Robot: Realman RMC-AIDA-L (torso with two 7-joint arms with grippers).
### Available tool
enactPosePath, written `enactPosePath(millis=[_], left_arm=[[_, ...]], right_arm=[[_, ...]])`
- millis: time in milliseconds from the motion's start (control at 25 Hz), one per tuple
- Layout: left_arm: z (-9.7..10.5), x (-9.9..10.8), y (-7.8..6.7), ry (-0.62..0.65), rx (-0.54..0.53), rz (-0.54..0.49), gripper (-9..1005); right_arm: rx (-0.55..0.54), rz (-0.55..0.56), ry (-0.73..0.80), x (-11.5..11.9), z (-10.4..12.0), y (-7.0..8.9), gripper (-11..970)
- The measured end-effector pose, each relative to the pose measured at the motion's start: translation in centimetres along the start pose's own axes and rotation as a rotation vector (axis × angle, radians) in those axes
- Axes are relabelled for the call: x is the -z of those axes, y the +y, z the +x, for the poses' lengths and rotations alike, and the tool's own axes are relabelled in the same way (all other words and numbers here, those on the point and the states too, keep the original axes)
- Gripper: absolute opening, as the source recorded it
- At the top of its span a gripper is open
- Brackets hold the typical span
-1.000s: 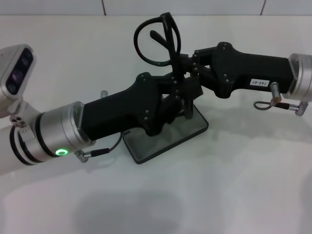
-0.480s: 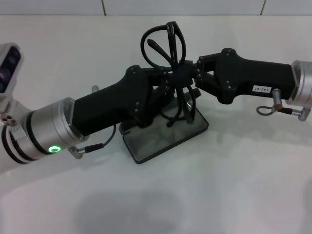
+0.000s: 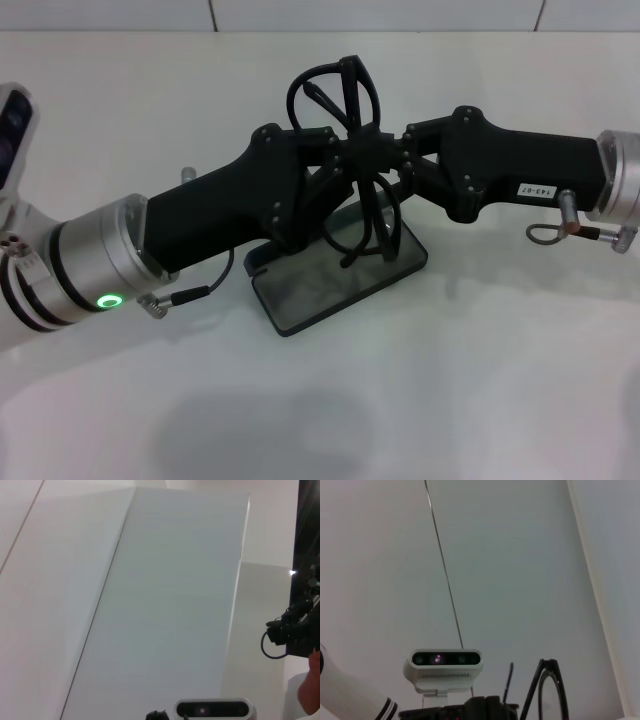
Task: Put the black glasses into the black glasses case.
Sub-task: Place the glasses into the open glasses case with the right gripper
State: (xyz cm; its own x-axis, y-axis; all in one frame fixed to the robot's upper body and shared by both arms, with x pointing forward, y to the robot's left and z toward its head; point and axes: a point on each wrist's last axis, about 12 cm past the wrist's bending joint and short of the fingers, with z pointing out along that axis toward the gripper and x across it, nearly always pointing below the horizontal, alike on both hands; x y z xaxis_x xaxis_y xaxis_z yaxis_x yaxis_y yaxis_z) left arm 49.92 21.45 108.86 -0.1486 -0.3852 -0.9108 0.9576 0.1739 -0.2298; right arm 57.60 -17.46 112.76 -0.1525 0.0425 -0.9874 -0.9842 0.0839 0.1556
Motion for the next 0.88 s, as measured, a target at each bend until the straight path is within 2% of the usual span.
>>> enactPosePath(millis=[560,880], left_arm=[[0.1,0.1,0.1,-0.006,-0.033,-0.025,40],[-0.6,1.2,-0.9,-0.100,-0.045,-0.008,40]], right_arm=[[-0.003,-0.022,-0.018,0.0,-0.1,0.3,34],[-0.001,0.009,-0.021,0.3,-0.1,0.1,33]])
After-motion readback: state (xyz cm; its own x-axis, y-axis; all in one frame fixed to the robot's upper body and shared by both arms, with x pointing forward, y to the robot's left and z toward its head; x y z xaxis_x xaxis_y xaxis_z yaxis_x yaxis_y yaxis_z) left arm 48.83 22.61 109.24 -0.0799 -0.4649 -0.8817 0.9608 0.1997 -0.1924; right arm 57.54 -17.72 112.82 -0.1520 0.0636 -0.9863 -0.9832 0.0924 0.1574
